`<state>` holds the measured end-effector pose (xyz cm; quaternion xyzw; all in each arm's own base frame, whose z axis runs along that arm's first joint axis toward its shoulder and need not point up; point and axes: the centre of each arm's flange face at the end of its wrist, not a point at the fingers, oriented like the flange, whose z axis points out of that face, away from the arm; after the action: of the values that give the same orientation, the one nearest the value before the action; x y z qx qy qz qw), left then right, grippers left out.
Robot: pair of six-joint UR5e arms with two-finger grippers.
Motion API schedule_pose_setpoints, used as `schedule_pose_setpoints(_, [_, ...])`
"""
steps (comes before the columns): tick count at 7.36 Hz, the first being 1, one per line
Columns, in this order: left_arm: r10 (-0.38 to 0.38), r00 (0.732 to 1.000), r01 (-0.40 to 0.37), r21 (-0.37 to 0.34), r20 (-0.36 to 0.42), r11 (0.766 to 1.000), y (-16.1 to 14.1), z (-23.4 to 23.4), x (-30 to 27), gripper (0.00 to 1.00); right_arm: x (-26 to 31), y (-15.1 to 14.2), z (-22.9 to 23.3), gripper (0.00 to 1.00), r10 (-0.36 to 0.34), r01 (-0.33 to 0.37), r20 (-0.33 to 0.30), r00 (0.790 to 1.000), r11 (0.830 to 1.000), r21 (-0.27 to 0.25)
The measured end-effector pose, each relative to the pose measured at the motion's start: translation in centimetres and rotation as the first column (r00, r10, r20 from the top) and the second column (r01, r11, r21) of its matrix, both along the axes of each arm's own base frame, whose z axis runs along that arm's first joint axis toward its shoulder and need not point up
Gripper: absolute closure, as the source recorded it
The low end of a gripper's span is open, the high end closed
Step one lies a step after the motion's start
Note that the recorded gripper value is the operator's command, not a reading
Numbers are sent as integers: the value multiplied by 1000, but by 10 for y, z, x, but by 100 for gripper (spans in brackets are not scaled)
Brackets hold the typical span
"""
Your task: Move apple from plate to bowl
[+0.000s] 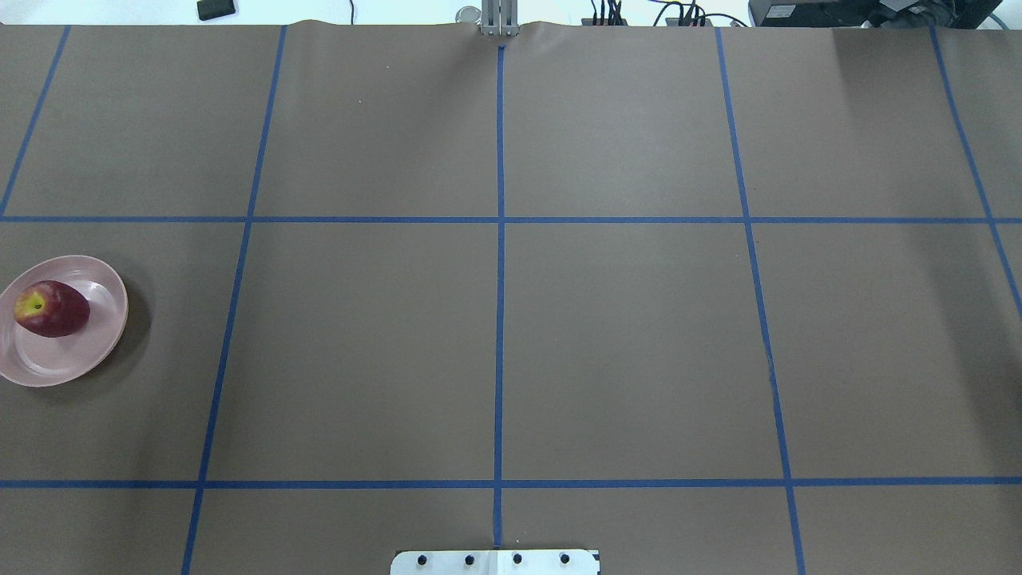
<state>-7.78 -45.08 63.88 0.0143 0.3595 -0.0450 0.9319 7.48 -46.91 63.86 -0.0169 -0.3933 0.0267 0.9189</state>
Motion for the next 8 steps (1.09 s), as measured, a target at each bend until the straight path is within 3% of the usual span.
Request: schedule_pose_setpoints(8, [0, 1000, 0, 1, 0, 1000, -1, -2, 1, 2, 0, -2, -2, 0, -3, 3, -7, 1000, 1000, 9])
